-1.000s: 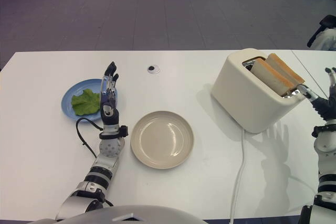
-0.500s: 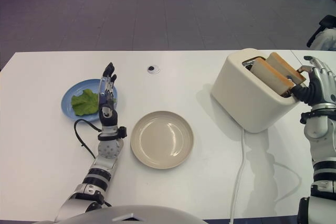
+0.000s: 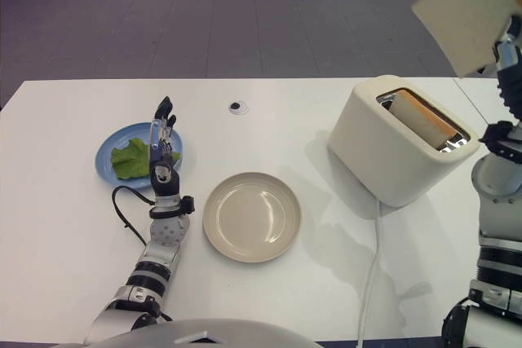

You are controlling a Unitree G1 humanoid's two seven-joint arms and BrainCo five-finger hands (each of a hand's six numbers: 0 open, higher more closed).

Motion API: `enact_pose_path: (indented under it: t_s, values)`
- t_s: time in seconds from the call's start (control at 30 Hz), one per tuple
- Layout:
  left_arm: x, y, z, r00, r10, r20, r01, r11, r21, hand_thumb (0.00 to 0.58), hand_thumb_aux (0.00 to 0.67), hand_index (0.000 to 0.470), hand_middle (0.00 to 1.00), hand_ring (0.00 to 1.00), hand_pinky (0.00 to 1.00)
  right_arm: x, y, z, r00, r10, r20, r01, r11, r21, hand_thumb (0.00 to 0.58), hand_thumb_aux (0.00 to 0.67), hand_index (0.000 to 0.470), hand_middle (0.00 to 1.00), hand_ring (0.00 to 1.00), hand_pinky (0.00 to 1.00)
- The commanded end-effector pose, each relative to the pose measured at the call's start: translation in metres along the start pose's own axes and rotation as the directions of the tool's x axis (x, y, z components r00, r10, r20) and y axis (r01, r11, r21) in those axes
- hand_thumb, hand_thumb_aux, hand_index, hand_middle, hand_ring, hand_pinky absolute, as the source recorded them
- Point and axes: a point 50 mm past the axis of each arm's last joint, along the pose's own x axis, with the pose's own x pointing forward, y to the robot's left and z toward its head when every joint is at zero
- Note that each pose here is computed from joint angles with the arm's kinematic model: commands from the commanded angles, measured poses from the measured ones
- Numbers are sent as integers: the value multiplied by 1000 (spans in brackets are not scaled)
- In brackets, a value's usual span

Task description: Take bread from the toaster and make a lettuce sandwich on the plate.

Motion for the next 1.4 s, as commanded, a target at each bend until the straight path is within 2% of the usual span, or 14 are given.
enact_pose_path:
  t_s: [0.03, 0.13, 0.2, 0.3, 0.5, 0.63, 0.83, 0.9, 0.93, 0.97, 1.0, 1.23, 1.4]
  values:
    - [-1, 7, -5, 999, -11, -37, 12, 1000, 27, 0, 0, 0, 0, 0, 0, -38, 64, 43, 878, 459, 136, -477, 819, 319, 580, 670, 470, 1000, 1000, 1000]
    - [8, 5, -5, 999, -18, -29, 19, 1000, 23, 0, 0, 0, 0, 0, 0, -93, 107, 64, 680, 703, 207, -672, 486, 558, 580, 670, 470, 1000, 1000, 1000]
    - [15, 0, -7, 999, -32, -30, 32, 999, 13, 0, 0, 0, 0, 0, 0, -118, 122, 74, 614, 755, 229, -664, 338, 667, 580, 670, 470, 1000, 1000, 1000]
    - [22, -4, -8, 999, -49, -22, 49, 999, 3, 0, 0, 0, 0, 0, 0, -137, 133, 78, 556, 799, 229, -646, 242, 724, 580, 670, 470, 1000, 1000, 1000]
    - [26, 0, -14, 999, -38, -32, 39, 999, 17, 0, 0, 0, 0, 0, 0, -167, 141, 73, 365, 884, 291, -721, 71, 689, 580, 670, 470, 1000, 1000, 1000]
    - [33, 2, -19, 999, -33, -39, 34, 999, 29, 0, 0, 0, 0, 0, 0, -177, 150, 68, 263, 912, 316, -782, 11, 623, 580, 670, 470, 1000, 1000, 1000]
    - [44, 4, -31, 996, -32, -84, 37, 998, 57, 0, 0, 0, 0, 0, 0, -183, 170, 57, 199, 936, 290, -814, -6, 581, 580, 670, 470, 1000, 1000, 1000]
    - [46, 3, -35, 994, -37, -105, 44, 997, 63, 0, 0, 0, 0, 0, 0, -184, 174, 50, 183, 946, 267, -828, 2, 560, 580, 670, 470, 949, 949, 949]
    - [46, 2, -37, 992, -39, -118, 47, 997, 65, 0, 0, 0, 0, 0, 0, -184, 176, 46, 180, 951, 251, -833, 12, 553, 552, 523, 367, 620, 620, 620]
    - [47, 2, -38, 991, -38, -130, 47, 997, 68, 0, 0, 0, 0, 0, 0, -183, 177, 41, 183, 955, 232, -840, 30, 542, 307, 210, 147, 0, 0, 0]
    - [47, 2, -40, 990, -38, -138, 48, 996, 70, 0, 0, 0, 0, 0, 0, -181, 178, 37, 192, 957, 216, -845, 50, 533, 0, 0, 0, 0, 0, 0]
    - [52, 14, -37, 995, -36, -88, 47, 990, 135, 0, 0, 0, 0, 0, 0, -155, 168, 18, 355, 925, 138, -852, 259, 455, 0, 0, 0, 0, 0, 0]
    - [59, 42, -31, 1000, 12, -5, -11, 975, 224, 0, 0, 0, 0, 0, 0, -131, 160, 31, 461, 860, 217, -844, 350, 406, 0, 0, 0, 0, 0, 0]
